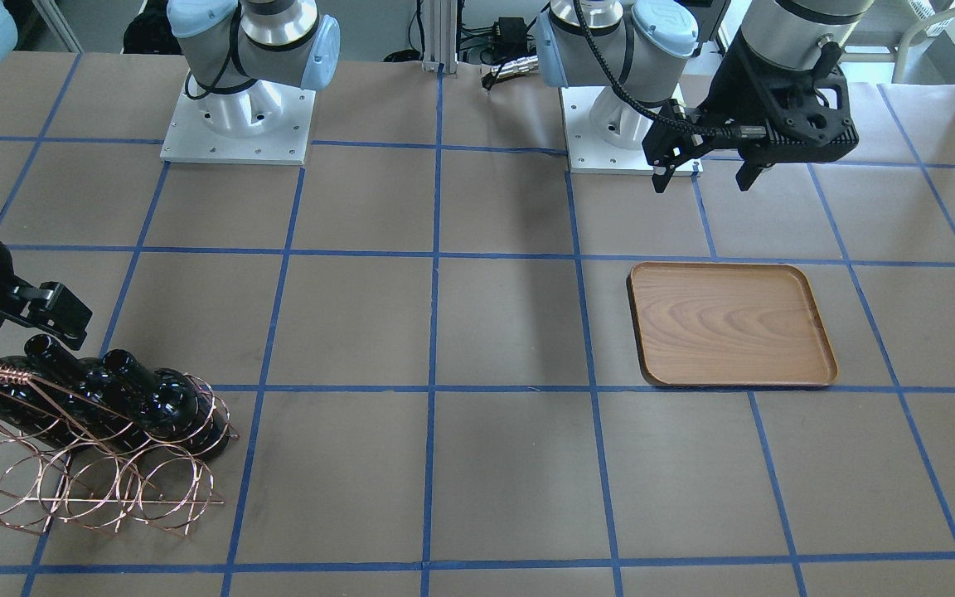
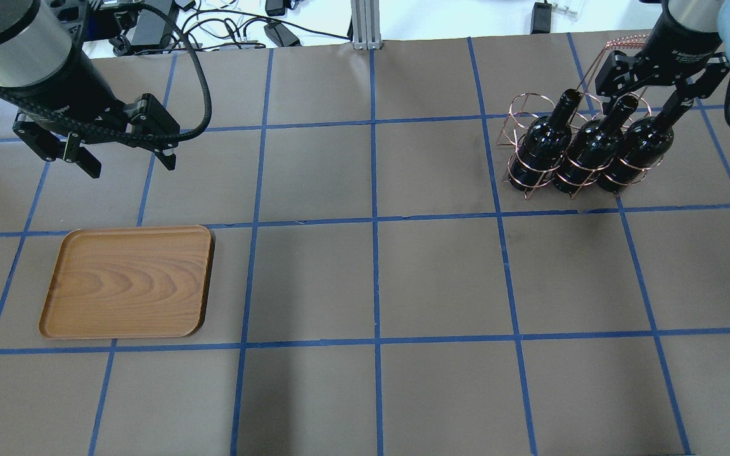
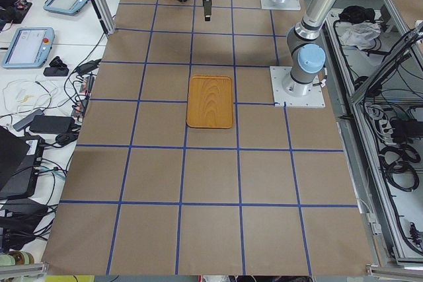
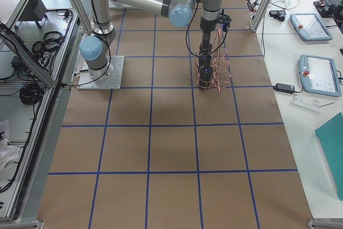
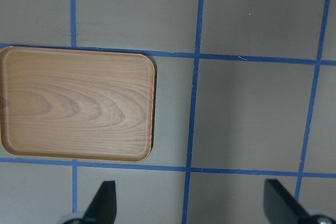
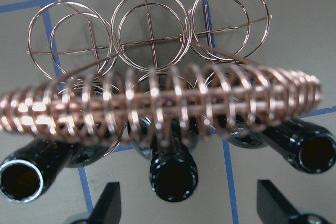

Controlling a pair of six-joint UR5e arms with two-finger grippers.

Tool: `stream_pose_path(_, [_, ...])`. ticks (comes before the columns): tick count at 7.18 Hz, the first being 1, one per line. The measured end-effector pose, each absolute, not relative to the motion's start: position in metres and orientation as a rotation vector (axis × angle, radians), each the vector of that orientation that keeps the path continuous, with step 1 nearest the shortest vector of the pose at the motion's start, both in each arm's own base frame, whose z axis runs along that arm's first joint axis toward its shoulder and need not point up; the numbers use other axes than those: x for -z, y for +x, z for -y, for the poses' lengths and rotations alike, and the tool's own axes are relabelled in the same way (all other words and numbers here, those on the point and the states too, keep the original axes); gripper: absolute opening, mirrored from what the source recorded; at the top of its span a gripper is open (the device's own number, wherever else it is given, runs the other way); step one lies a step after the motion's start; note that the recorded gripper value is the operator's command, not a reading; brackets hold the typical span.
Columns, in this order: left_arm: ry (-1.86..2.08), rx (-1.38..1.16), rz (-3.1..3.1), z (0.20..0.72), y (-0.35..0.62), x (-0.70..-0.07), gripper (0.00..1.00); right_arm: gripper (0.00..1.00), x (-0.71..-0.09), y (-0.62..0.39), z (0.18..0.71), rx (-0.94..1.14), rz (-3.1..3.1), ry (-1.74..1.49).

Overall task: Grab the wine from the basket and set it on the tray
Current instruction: 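Grasp the neck of the nearest dark wine bottle with the right gripper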

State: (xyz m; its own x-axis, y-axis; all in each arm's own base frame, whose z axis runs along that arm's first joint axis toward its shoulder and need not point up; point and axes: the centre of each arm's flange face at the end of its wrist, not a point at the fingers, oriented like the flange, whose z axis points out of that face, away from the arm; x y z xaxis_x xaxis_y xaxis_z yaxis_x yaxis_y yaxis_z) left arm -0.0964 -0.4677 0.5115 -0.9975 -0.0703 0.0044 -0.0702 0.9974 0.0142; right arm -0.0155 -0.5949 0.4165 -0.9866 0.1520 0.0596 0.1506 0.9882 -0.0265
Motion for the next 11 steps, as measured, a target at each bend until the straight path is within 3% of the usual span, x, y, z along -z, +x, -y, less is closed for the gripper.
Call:
stream_pose_path(5, [0.109,0.021,3.135,0.468,-0.097,-0.512,1.0,0.74,-0.398,-0.009,0.606,-0.026,3.073,-0.164])
stream_pose_path(6, [0.109,0.021,3.135,0.468,-0.097,-0.512,1.0,0.62,-0.394,-0.009,0.608,-0.014,3.075,-0.135])
stream_pose_path(7, [0.109,0.02,3.135,0.468,-0.097,-0.512,1.0,0.45,-0.392,-0.01,0.609,-0.005,3.076,-0.12])
stream_pose_path(9, [0.11,0.021,3.135,0.468,-0.097,-0.512,1.0,0.29,-0.392,-0.009,0.608,-0.005,3.077,-0.099])
stream_pose_path(11, [0.111,0.021,3.136,0.468,-0.096,-0.512,1.0,0.29,-0.394,-0.009,0.607,0.001,3.078,-0.075])
